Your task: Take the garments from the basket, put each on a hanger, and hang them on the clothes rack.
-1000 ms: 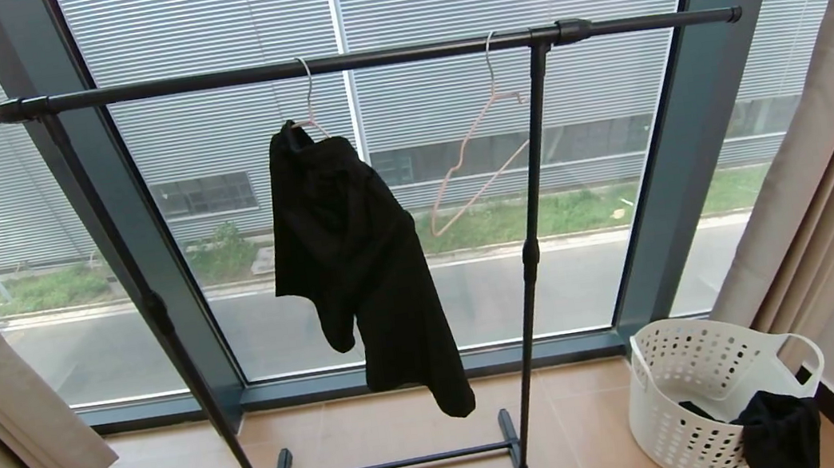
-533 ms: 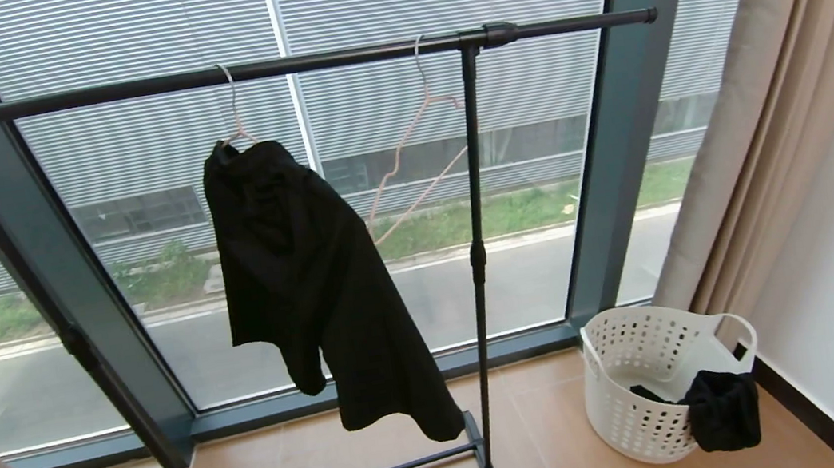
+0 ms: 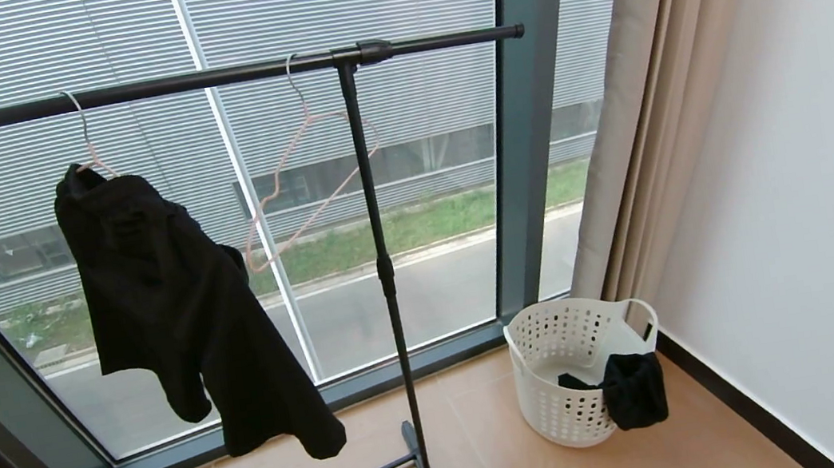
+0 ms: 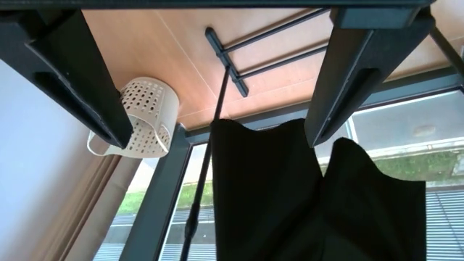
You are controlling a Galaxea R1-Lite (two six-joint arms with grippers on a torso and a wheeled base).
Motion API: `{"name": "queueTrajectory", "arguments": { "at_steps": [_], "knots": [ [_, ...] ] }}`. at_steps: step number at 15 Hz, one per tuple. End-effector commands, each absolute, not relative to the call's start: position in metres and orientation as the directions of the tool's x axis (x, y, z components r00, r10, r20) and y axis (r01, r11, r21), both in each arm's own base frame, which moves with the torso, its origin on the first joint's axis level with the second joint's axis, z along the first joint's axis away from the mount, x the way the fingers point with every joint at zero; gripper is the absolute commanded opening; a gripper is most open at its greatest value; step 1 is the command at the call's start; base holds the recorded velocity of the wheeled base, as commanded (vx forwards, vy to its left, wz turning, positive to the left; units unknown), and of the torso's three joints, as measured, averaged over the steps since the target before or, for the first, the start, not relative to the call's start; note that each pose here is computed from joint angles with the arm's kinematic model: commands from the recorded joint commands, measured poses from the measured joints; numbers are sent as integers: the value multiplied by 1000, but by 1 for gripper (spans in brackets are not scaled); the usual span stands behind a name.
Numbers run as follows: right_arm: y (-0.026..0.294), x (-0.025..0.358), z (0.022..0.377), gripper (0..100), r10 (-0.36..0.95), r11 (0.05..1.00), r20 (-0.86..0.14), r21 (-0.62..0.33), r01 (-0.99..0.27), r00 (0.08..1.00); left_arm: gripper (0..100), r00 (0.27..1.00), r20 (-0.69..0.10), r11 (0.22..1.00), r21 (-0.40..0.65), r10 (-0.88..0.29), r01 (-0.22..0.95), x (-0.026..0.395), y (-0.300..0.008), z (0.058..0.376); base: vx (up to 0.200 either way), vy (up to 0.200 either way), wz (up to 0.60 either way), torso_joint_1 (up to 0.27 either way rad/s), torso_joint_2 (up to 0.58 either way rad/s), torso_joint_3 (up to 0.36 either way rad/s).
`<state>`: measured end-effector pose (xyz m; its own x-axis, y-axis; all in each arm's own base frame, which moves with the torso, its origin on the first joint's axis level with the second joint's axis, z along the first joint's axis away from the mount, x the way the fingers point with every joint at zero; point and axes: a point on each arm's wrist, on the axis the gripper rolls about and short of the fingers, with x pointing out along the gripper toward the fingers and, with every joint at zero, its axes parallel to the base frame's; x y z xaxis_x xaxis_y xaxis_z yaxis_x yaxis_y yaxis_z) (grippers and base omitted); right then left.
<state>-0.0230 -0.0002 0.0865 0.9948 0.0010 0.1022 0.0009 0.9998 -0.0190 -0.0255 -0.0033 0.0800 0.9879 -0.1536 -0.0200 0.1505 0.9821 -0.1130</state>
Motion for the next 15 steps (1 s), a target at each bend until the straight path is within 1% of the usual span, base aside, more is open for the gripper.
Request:
{"name": "queueTrajectory", "arguments": {
  "at_steps": [1, 6, 8, 14, 15],
  "knots": [
    [0, -23, 87, 100, 2, 1000, 101, -19, 0, 995, 100, 988, -21, 982, -113, -154, 151, -25, -3, 80, 0, -200, 0, 2, -2, 2],
    [0, -23, 87, 100, 2, 1000, 101, -19, 0, 995, 100, 988, -21, 982, -113, -154, 151, -25, -3, 80, 0, -200, 0, -1, 2, 3],
    [0, -23, 87, 100, 2, 1000, 101, -18, 0, 995, 100, 988, -21, 982, -113, -154, 151, -25, -3, 80, 200, -200, 0, 5, 2, 0],
    [0, -23, 87, 100, 2, 1000, 101, -19, 0, 995, 100, 988, -21, 982, -113, -154, 151, -25, -3, 80, 200, 0, 0, 2, 3, 2],
    [0, -23, 87, 100, 2, 1000, 101, -19, 0, 995, 100, 988, -21, 982, -113, -154, 151, -25, -3, 80, 200, -200, 0, 2, -2, -2]
  ]
}}
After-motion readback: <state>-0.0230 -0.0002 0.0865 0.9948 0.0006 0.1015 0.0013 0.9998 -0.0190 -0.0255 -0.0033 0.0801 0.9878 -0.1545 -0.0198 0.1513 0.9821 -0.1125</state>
